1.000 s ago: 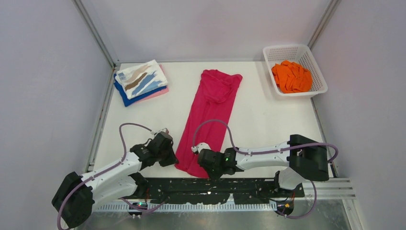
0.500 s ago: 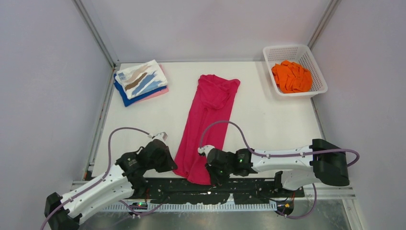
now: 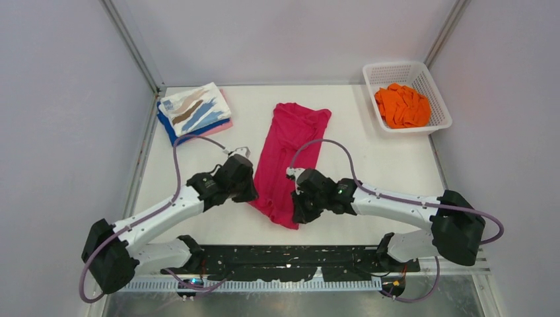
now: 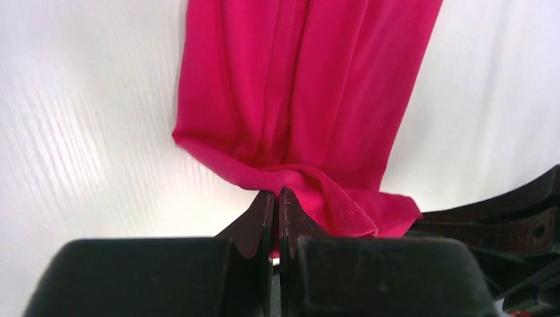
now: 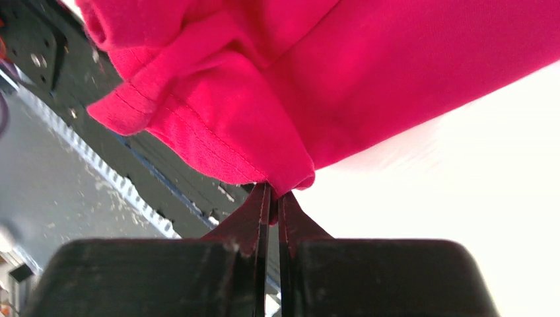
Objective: Fold and stack the t-shirts
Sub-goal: Fold the folded rectangular tshirt in 1/3 of the way
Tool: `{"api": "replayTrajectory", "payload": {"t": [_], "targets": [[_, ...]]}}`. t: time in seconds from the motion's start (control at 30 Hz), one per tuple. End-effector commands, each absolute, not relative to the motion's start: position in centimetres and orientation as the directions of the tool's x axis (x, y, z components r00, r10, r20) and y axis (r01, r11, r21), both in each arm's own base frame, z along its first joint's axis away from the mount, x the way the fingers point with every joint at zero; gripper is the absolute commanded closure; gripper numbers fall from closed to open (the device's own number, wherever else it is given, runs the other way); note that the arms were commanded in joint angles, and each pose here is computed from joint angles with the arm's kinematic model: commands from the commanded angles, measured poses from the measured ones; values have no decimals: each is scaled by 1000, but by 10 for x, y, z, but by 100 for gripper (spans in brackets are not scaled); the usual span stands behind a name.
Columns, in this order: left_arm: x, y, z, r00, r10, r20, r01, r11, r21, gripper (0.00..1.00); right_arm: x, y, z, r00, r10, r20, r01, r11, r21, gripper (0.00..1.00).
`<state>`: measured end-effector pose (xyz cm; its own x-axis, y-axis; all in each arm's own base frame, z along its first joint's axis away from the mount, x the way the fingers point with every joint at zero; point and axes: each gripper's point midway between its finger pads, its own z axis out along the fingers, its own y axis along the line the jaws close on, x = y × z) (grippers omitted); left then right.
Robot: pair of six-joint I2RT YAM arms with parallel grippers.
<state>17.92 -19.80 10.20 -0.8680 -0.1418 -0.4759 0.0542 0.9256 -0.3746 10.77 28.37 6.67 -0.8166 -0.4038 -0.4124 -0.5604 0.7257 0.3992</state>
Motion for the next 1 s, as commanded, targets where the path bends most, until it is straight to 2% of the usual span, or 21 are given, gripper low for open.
{"api": "replayTrajectory", "payload": {"t": [0.0, 0.2, 0.43, 0.97], "targets": [[236, -214, 134, -804, -154, -575, 79, 930, -360, 100, 157, 281, 93, -810, -331, -484, -543, 735, 407, 94], [287, -228, 136, -817, -121, -564, 73, 948, -309, 100, 217, 275, 109, -806, -246, -539, -500, 771, 395, 93], [340, -238, 137, -823, -122, -555, 58, 953, -297, 100, 271, 250, 101, -833, -167, -528, -405, 834, 375, 93], [398, -252, 102, -877, -91, -471, 57, 955, -291, 100, 341, 229, 78, -858, -68, -510, -292, 880, 374, 90]]}}
